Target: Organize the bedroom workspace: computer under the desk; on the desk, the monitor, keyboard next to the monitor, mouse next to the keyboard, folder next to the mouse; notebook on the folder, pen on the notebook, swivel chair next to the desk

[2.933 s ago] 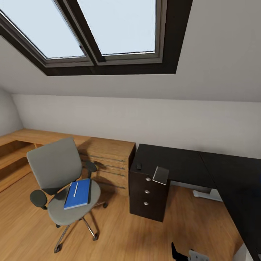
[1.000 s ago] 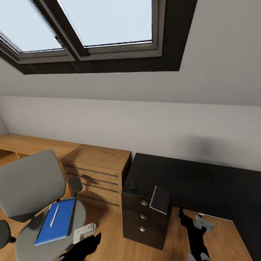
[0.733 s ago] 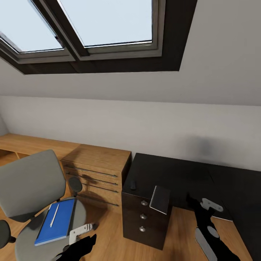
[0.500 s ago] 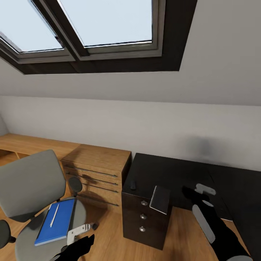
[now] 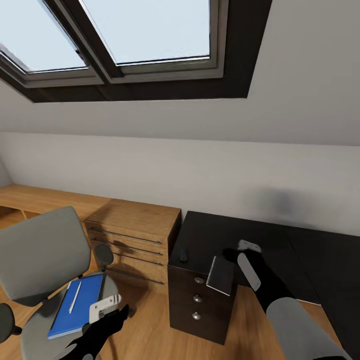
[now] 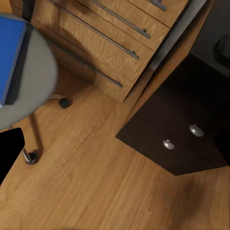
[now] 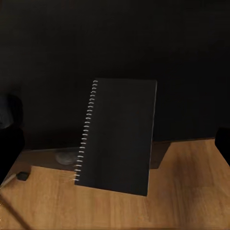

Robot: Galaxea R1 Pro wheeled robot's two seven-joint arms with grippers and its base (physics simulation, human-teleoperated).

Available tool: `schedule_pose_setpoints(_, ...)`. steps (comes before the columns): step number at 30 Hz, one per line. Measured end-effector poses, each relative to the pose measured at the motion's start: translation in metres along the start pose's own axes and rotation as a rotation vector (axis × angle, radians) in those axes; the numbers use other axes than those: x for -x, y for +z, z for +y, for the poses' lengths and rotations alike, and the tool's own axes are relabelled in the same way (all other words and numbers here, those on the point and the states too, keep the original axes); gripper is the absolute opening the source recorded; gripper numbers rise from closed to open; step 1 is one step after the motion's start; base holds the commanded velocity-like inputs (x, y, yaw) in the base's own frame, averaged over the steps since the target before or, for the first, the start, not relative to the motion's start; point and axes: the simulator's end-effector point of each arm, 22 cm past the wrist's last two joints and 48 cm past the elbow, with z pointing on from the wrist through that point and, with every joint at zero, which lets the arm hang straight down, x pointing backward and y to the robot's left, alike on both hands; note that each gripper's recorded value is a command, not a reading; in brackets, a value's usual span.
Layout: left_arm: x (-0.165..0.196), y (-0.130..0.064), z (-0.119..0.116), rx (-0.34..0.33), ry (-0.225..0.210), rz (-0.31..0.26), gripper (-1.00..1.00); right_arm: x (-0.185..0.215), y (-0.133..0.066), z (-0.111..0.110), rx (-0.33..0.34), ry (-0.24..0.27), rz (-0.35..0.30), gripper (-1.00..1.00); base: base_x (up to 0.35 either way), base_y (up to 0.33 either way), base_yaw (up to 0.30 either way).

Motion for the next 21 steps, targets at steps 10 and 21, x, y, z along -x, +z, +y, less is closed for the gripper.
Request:
schedule_pose_setpoints(10, -0.002, 0.001, 0.000, 0.001, 0.001, 0.008, 1.00, -0.011, 0.002, 0.015, 0.018, -0.007, 0.016, 1.00, 0.000, 0.000, 0.185)
schedule_pose_setpoints(21, -0.013, 0.005, 0.002, 0.008, 0.006, 0.032, 1.00, -0.028, 0.005, 0.039, 0.034, -0.146, 0.014, 1.00, 0.014, 0.000, 0.210)
